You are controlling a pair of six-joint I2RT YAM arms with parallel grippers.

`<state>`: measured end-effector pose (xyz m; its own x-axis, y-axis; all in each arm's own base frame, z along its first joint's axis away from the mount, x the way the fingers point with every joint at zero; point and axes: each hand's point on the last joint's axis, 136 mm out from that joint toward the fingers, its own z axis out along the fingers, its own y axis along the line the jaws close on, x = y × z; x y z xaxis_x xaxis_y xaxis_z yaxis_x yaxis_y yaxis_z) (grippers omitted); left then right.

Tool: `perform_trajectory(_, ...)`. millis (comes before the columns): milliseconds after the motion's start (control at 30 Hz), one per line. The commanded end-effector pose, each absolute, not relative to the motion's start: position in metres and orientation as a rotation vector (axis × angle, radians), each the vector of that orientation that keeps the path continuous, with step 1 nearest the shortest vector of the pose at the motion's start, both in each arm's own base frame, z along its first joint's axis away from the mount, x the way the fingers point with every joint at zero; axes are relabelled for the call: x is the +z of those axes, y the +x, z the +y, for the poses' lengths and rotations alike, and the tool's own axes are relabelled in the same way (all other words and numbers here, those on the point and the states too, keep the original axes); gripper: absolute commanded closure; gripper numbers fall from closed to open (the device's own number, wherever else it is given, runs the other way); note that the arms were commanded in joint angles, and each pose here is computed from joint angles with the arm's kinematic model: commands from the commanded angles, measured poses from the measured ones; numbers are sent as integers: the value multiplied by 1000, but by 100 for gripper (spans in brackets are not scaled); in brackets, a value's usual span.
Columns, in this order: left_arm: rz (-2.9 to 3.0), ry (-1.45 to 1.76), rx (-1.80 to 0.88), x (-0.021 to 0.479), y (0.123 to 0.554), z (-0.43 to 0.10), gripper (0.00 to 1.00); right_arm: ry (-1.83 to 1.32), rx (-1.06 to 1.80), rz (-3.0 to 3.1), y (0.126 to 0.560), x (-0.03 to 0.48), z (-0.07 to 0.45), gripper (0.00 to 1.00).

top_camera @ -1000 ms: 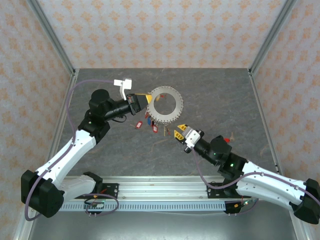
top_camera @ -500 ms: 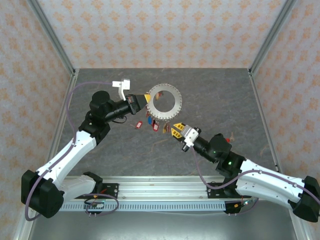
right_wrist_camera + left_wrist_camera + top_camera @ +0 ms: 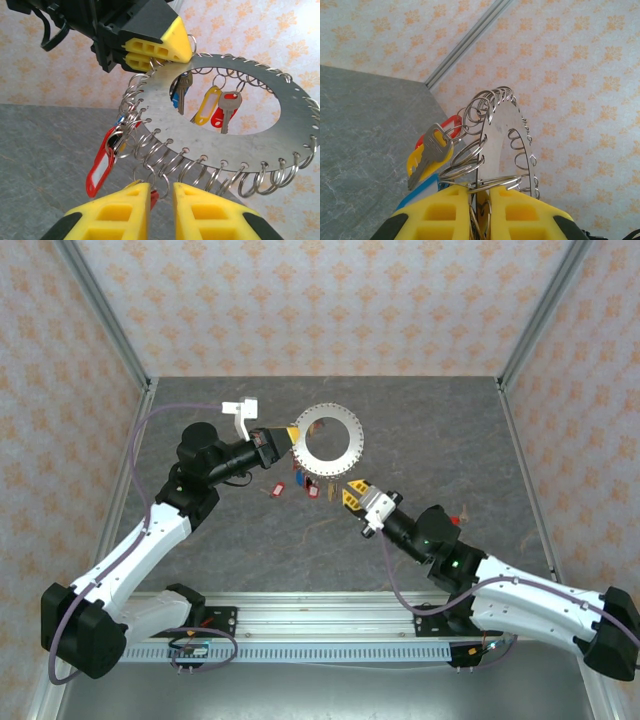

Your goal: Put the keys on the keyring

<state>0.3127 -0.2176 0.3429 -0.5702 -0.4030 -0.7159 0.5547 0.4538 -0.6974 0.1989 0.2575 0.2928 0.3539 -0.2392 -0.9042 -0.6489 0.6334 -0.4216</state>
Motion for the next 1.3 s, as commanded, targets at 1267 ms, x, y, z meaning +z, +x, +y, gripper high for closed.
perform_trajectory(1267, 1663, 140, -1261, 375, 309, -209, 100, -779, 273, 1196, 217, 317, 262, 81)
